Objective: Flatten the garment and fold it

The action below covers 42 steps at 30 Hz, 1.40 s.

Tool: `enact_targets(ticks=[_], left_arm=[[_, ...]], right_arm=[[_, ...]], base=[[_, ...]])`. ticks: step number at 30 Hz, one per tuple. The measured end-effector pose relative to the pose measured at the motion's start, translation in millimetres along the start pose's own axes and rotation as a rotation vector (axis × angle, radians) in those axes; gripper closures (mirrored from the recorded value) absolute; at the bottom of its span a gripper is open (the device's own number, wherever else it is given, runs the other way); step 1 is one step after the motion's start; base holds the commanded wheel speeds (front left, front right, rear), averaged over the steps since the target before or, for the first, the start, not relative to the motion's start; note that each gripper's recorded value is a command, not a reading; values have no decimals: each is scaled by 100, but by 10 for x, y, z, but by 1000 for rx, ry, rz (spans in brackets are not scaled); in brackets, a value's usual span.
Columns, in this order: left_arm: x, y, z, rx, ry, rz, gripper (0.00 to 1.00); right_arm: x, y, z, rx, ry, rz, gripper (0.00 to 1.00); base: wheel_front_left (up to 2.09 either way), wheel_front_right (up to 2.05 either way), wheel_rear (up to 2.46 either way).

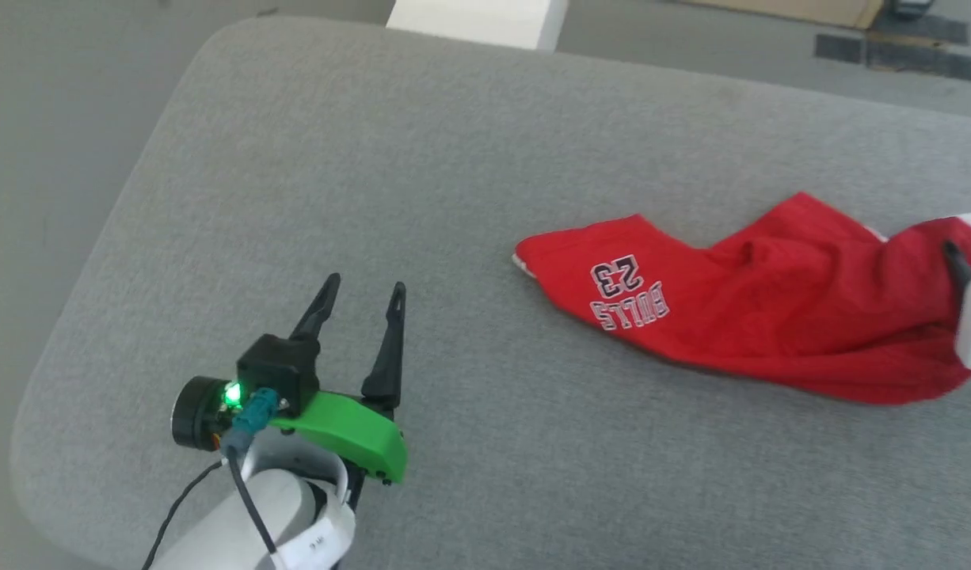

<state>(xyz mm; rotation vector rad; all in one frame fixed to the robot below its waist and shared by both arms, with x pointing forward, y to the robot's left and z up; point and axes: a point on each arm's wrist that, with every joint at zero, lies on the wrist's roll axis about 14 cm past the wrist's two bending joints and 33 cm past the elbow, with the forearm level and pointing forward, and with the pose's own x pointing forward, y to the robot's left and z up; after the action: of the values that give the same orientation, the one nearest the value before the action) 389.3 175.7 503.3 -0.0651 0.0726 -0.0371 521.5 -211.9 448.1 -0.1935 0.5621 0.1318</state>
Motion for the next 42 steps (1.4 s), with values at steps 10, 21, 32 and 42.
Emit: enact_targets(ticks=[10, 21, 32, 42], left_arm=[[25, -178, 282, -27, -74, -62, 0], [36, -603, 196, -48, 14, -210, 0], [342, -786, -290, 54, 346, -330, 0], [844, -792, -751, 141, 732, -364, 0]], right_arm=[[-715, 241, 649, 85, -384, 101, 0], [-1412, 355, 227, 252, -524, 85, 0], [-1440, 335, -108, 299, -458, 14, 0], [-1276, 218, -287, 311, -406, -37, 0]], base=[[0, 0, 0], [0, 0, 0], [0, 0, 0], [0, 0, 0]])
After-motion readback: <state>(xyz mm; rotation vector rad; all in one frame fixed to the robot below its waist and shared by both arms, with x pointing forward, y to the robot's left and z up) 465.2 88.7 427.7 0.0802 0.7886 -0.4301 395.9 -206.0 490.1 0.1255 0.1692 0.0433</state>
